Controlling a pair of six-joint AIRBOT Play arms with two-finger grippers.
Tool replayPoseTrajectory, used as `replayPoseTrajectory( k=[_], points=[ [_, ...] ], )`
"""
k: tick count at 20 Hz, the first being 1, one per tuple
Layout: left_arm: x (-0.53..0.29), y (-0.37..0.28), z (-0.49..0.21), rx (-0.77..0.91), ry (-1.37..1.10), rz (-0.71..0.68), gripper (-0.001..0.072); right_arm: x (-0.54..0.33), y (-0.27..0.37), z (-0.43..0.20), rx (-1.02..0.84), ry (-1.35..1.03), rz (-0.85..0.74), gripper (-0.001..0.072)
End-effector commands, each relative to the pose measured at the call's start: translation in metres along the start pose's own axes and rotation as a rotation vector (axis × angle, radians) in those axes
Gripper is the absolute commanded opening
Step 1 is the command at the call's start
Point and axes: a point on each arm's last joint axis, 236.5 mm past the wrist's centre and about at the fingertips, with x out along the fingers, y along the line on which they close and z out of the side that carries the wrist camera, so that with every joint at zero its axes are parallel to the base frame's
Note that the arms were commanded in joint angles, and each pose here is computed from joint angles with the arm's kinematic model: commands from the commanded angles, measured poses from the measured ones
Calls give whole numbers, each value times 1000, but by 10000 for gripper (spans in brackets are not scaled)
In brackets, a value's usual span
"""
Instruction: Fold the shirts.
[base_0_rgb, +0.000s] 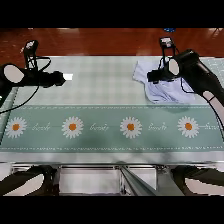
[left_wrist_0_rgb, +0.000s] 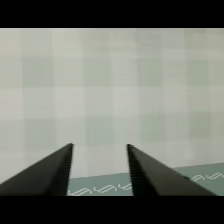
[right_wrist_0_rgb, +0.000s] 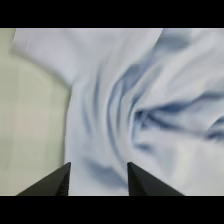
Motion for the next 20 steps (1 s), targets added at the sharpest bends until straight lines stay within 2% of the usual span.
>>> replayPoseTrajectory(
  k=[1,4,7,9,11,12,14,15,17,20],
  points=[
    [12,6,7,-17,-26,10,508,6,-26,48,-1,-198,-73,412],
    [17,7,2,-15,-9,12,507,46,-65,29,143,-113,-98,412],
    [21,9,-2,-20,9,14,507,96,-85,-29,277,111,-62,411],
    [20,6,-11,-22,49,6,507,116,-80,-60,265,230,-13,407],
    [18,3,-27,-25,115,-4,507,127,-80,-86,217,325,-29,402],
    [16,4,-32,-28,136,-3,507,129,-79,-93,203,351,-27,315],
    [8,13,-33,-44,146,8,507,126,-75,-92,166,357,-1,41],
    [2,24,-30,-58,137,26,507,122,-76,-87,130,361,3,18],
    [-18,46,-25,-150,120,41,507,105,-86,-66,90,355,-4,18],
    [-51,42,-35,-250,154,-26,507,47,-93,22,127,144,26,17]
  ],
)
